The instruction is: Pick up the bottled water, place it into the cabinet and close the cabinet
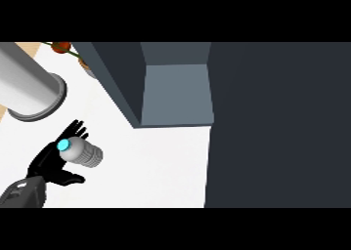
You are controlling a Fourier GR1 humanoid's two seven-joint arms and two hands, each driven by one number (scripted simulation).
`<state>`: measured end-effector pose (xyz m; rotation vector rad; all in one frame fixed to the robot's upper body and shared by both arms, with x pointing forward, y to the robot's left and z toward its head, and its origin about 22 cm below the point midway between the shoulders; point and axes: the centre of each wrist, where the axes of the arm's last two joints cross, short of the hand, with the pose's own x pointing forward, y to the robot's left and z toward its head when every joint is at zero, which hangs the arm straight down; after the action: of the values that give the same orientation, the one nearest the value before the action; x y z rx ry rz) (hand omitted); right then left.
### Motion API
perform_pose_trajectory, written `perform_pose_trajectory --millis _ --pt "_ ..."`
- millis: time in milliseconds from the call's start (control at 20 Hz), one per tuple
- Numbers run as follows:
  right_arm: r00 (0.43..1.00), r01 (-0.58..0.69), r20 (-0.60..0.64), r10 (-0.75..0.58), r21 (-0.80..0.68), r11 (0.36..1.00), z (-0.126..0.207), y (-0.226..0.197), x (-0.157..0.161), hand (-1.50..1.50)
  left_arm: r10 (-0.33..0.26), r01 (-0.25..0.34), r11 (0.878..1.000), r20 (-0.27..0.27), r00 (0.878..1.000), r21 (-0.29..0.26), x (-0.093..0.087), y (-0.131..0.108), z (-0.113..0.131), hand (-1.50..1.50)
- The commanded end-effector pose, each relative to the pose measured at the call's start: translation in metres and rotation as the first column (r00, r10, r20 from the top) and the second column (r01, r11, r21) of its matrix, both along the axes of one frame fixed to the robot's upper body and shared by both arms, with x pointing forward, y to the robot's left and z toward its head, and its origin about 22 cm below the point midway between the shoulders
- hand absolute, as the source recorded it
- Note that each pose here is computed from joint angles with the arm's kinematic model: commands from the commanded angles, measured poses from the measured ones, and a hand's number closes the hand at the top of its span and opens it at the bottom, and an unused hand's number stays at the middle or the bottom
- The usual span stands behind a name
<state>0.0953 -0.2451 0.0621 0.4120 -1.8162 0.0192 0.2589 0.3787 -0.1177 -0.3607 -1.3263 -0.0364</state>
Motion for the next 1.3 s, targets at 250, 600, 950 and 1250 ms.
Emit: perform_pose_trajectory --millis 250,600,950,1250 --pt "1.0 -0.003 0.005 0.003 0.008 1.0 0.001 -0.001 0.008 -1.5 -0.078 0.083 0.98 0.037 0.996 -0.18 0.002 -0.011 -0.008 -1.5" --pt "1.0 -0.013 -0.015 0.013 0.017 1.0 -0.006 0.002 0.005 -1.5 -0.128 0.124 0.954 0.002 0.992 -0.272 0.002 -0.024 -0.014 -1.5" --pt "1.0 -0.011 -0.013 0.012 0.021 1.0 -0.004 0.015 0.009 -1.5 -0.162 0.16 0.933 0.021 0.987 -0.322 0.005 -0.049 -0.021 -1.5" --pt "1.0 -0.01 -0.026 0.01 0.017 1.0 -0.008 0.004 0.002 -1.5 -0.225 0.224 0.919 0.035 0.974 -0.323 0.008 -0.06 -0.022 1.5"
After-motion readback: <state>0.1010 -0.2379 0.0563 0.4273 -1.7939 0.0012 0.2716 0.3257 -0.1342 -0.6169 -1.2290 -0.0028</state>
